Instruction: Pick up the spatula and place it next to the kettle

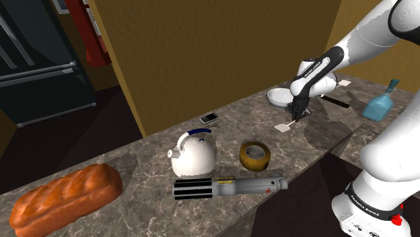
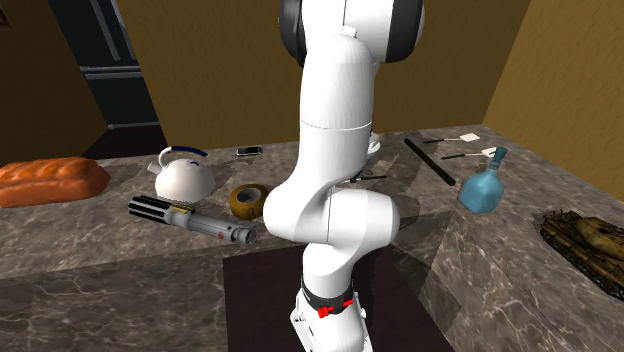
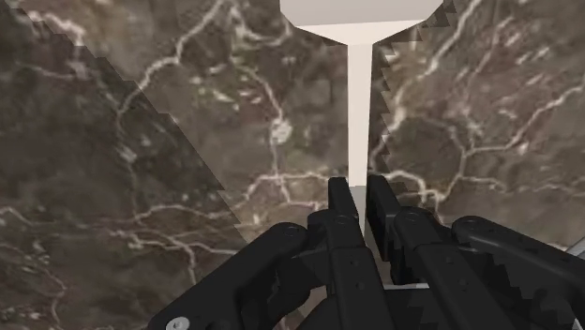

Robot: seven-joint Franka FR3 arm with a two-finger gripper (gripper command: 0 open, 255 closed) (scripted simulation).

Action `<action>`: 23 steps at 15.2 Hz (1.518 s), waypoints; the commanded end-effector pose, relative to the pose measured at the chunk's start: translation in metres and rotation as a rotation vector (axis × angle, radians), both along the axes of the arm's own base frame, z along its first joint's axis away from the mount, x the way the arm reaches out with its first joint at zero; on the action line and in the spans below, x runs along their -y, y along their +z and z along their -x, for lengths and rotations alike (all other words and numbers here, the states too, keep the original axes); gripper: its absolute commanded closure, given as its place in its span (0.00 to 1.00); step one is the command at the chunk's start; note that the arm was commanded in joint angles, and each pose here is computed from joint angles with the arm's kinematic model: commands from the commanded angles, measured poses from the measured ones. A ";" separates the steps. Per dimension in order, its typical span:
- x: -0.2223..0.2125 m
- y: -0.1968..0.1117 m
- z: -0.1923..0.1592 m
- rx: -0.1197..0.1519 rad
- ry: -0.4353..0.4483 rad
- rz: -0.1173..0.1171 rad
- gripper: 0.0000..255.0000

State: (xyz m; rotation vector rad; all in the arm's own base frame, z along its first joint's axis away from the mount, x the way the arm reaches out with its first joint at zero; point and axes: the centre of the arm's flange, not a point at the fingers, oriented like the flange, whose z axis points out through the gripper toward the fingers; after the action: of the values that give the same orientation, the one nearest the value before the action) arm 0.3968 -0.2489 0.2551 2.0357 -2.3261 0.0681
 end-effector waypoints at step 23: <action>0.000 0.095 0.000 0.000 0.000 0.000 1.00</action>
State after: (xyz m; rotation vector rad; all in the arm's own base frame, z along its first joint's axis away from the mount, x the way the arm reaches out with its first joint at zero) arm 0.3970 -0.2483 0.3442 2.0358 -2.3261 0.0692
